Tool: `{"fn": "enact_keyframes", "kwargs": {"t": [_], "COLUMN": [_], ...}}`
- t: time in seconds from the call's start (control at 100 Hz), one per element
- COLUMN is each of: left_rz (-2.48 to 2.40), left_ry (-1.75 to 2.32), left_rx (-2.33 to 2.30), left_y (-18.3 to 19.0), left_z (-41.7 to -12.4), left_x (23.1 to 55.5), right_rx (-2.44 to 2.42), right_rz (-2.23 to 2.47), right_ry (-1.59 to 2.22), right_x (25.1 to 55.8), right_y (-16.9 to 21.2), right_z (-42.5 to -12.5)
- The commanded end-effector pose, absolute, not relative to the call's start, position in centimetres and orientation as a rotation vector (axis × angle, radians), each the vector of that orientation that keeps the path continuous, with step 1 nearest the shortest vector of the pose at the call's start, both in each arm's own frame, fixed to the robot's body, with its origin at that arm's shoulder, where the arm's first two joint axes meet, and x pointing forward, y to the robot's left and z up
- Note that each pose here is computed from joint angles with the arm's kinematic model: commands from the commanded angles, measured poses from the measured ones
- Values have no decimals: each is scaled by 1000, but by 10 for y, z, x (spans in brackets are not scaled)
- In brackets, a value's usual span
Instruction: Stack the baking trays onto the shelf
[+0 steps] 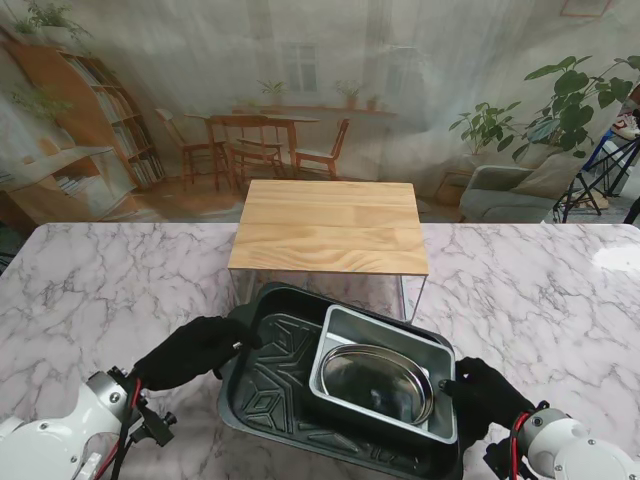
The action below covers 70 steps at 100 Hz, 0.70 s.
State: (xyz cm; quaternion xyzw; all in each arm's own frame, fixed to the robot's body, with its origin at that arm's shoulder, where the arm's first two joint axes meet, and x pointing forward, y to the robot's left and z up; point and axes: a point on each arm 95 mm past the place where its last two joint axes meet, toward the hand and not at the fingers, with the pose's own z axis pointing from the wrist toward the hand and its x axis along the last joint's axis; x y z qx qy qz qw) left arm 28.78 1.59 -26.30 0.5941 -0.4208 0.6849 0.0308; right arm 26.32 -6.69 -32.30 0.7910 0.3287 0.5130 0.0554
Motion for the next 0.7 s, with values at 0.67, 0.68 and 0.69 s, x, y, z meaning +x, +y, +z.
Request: {"fn": "enact_keyframes", "kwargs": {"t": [0.67,0.68,0.69], "left_rz": [1899,1900,1900], "left_ry": [-1300,-1300,-1300], "left_rx": [1859,1858,1857], "left_y": [-22,-22,-22], "left_z": [-303,-303,-303], "left_x": [268,268,268], "right_rx": [2312,2312,2311], "right_rz": [1865,1865,1865], "right_ry": [1153,1154,1155], "right_x": [284,284,283], "right_y": [19,19,18], "right_z": [-252,-252,-252]}}
